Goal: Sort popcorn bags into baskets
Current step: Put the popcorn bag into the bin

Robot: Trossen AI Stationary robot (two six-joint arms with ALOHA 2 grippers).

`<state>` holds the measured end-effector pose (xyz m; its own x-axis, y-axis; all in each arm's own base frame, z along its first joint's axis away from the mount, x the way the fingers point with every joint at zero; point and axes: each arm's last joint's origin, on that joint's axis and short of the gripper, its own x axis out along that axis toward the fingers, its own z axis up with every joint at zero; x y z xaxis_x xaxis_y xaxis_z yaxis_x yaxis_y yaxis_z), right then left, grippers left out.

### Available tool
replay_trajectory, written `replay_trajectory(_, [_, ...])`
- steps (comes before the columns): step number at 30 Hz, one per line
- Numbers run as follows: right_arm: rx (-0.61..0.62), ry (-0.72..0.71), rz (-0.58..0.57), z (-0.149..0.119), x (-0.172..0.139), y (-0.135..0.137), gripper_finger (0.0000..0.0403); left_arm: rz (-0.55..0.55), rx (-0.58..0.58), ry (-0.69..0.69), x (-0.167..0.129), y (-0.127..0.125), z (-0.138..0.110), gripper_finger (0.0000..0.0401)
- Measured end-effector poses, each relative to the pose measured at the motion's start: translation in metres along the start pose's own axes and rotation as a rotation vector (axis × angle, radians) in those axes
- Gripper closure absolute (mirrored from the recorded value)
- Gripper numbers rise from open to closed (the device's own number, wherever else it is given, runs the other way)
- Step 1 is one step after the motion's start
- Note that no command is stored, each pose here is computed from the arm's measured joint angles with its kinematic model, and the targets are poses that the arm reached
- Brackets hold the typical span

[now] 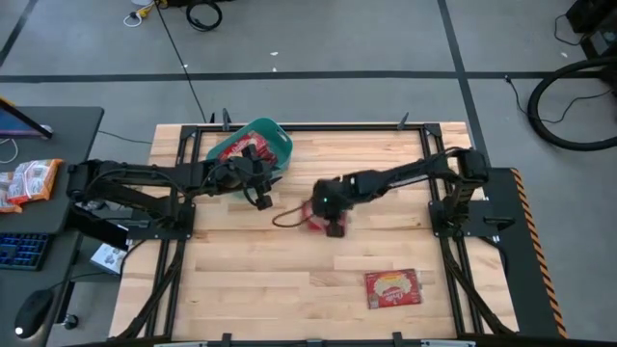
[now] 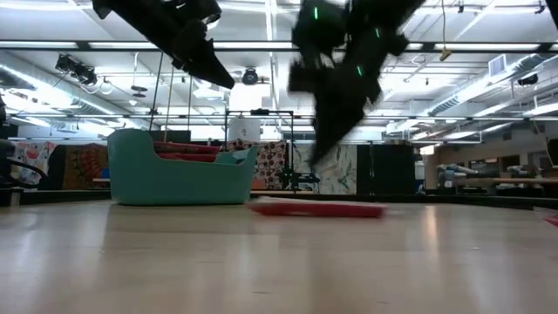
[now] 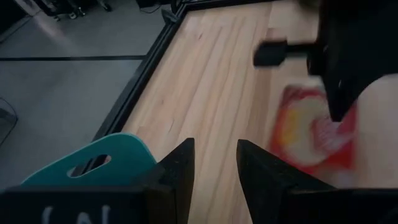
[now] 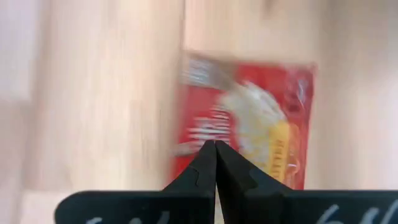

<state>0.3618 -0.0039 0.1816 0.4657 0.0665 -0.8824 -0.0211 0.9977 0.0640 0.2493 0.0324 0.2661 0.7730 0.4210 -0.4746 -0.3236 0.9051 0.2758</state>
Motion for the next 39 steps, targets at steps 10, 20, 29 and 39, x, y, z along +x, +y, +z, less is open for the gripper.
replay_trajectory(10, [-0.043, -0.124, -0.225, 0.011, -0.074, -0.013, 0.0396, -0.06, -0.003, 0.068, 0.013, -0.009, -0.008, 0.0276])
replay_trajectory(20, [0.052, -0.227, -0.363, -0.031, -0.099, -0.031, 0.0396, -0.082, 0.064, 0.229, 0.076, -0.037, -0.031, 0.0276])
replay_trajectory(29, [0.09, -0.483, -0.502, -0.053, -0.113, -0.045, 0.0396, -0.161, 0.206, 0.331, 0.119, -0.07, -0.032, 0.0276])
replay_trajectory(39, [0.061, -0.664, -0.565, -0.079, -0.116, -0.052, 0.0396, -0.215, 0.406, 0.377, 0.13, -0.113, -0.047, 0.0276])
